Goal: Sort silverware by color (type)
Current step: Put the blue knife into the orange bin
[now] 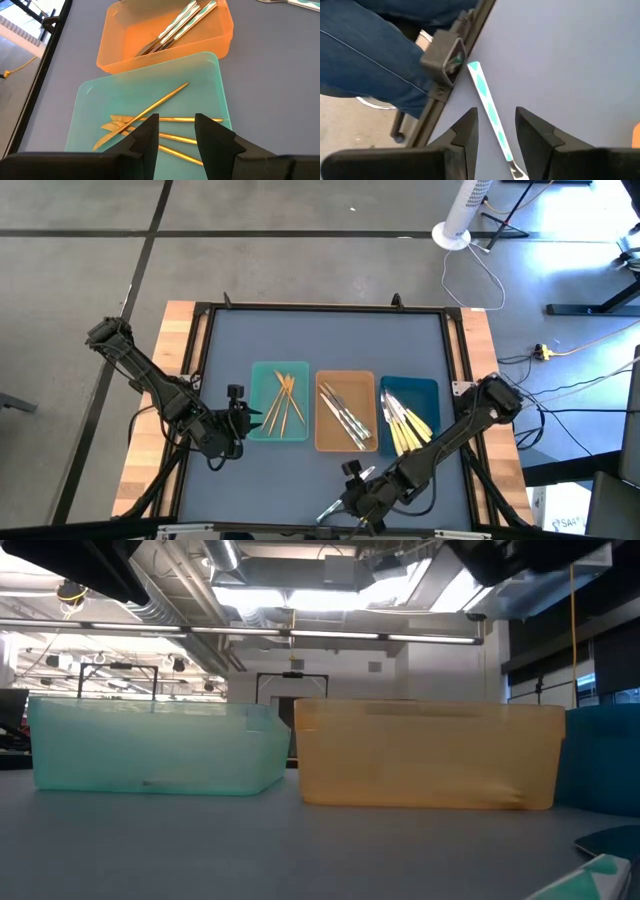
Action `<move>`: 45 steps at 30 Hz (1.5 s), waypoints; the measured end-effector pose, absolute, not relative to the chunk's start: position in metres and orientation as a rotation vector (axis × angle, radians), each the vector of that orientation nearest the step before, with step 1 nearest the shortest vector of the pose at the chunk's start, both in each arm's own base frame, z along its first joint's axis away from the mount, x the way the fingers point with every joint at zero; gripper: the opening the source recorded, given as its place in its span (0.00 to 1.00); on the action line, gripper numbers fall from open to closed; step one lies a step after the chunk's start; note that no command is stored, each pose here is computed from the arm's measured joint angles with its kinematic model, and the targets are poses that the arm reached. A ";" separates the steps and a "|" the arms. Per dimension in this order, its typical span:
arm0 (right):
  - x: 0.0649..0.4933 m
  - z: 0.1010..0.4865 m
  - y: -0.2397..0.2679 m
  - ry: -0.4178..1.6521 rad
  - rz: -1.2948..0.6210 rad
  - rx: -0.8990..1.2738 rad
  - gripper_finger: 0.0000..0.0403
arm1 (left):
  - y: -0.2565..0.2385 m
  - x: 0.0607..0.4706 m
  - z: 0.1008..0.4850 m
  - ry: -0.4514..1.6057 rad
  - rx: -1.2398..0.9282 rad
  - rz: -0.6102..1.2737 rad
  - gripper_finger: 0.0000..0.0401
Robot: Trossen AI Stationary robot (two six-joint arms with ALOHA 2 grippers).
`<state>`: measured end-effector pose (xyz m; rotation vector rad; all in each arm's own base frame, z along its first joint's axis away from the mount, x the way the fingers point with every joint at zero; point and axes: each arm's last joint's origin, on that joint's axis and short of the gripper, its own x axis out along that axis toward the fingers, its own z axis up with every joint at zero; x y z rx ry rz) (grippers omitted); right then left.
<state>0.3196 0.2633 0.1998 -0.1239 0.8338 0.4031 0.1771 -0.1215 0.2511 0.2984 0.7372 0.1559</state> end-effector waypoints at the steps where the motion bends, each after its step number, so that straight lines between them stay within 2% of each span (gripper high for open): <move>1: 0.320 0.197 0.264 0.837 0.397 -0.128 0.29 | -0.122 0.177 0.251 0.737 0.299 0.156 0.30; 23: 0.326 0.148 0.268 0.950 0.363 -0.188 0.29 | -0.121 0.177 0.251 0.738 0.304 0.154 0.30; 45: 0.324 0.146 0.266 0.984 0.352 -0.206 0.29 | -0.121 0.177 0.251 0.738 0.304 0.154 0.30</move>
